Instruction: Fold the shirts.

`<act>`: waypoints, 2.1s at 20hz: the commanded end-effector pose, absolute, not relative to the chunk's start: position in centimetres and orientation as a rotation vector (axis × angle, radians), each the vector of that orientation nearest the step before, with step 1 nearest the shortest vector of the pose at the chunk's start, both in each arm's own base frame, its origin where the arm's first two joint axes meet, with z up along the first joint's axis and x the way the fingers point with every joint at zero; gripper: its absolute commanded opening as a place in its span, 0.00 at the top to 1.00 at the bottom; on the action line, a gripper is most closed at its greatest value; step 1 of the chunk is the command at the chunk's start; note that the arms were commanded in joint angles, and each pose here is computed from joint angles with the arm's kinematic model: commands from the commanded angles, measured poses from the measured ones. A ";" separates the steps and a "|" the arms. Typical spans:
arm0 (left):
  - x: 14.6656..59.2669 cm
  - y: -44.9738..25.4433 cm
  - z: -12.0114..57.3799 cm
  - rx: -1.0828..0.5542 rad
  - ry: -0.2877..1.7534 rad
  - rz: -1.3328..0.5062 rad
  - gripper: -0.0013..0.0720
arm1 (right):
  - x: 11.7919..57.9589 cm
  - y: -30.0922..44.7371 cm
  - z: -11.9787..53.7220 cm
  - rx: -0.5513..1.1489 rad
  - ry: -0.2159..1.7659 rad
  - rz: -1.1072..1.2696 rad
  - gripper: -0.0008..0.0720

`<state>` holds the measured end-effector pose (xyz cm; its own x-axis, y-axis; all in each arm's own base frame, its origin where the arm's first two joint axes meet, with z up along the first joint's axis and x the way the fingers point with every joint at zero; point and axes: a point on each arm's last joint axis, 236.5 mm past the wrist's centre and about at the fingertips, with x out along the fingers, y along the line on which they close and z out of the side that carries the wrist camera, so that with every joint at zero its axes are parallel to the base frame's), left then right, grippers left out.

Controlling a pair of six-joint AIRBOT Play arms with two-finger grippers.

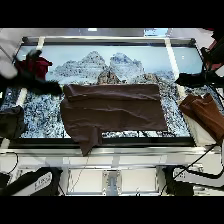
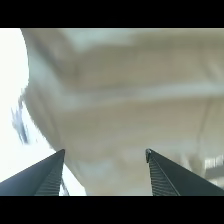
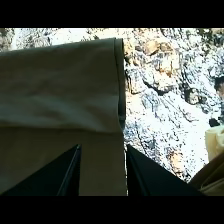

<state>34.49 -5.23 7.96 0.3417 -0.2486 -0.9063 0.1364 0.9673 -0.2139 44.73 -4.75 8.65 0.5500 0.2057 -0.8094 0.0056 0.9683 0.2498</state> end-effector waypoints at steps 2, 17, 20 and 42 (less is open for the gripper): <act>21.6 -7.5 -1.6 -0.492 1.390 -0.073 0.18 | 42.2 -3.5 8.9 0.253 1.038 0.169 0.51; 20.1 -12.5 -9.2 -0.763 1.389 -0.073 0.18 | 43.3 0.7 12.5 0.353 0.912 0.335 0.51; 20.4 -14.2 -10.3 -0.761 1.406 -0.089 0.18 | 43.0 0.7 13.3 0.342 0.895 0.334 0.51; 25.6 -17.2 -3.8 -0.691 1.296 -0.292 0.97 | 24.0 2.2 -10.1 1.235 1.306 -0.005 0.30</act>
